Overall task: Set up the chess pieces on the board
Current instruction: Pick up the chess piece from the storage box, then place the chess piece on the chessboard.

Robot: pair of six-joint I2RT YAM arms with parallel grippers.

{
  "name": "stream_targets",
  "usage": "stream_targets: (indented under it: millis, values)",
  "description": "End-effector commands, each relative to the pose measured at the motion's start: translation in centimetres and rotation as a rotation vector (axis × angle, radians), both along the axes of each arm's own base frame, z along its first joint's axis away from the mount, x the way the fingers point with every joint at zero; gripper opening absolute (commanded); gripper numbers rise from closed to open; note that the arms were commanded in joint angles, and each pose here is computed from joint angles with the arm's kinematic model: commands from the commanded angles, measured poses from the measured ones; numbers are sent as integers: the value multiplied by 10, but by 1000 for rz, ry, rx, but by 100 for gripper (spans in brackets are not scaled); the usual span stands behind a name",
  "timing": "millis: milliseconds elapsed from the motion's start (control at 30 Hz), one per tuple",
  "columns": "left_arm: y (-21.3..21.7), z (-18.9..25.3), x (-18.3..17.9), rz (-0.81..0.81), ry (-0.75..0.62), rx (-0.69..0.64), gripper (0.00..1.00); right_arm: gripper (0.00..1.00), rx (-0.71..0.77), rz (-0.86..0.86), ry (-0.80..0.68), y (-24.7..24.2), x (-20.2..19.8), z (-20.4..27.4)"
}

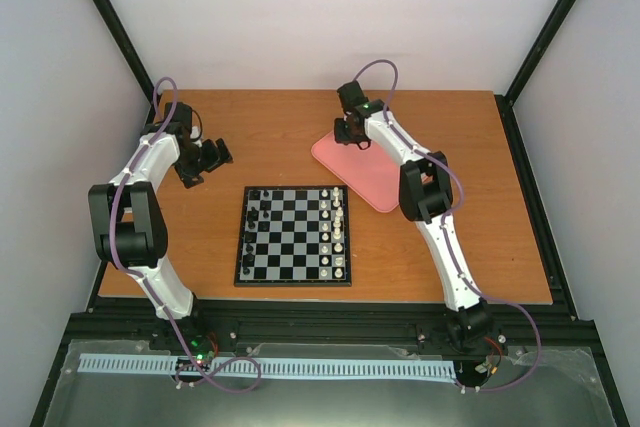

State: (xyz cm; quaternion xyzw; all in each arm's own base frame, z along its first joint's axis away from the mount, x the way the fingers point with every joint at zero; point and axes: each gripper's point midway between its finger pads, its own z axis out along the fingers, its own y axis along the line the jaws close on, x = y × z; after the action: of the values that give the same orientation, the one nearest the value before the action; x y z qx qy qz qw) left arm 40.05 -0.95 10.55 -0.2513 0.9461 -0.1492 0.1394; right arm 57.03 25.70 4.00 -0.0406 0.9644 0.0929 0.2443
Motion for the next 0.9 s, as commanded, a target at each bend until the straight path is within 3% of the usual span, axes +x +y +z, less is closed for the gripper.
stream_targets:
  millis: [0,167,333,667,867]
  values:
    - [2,10,4,-13,-27,0,100,3,-19,31,-82,2,-8,55]
    - [2,12,6,-13,-36,1,100,3,-21,96,-159,17,-30,109]
    - [3,14,7,-13,-41,4,100,3,-6,180,-162,37,-73,132]
    - [6,21,9,-10,-62,24,100,3,70,488,-102,148,-234,128]
    - [6,22,9,-11,-68,26,100,3,92,570,-83,181,-283,115]
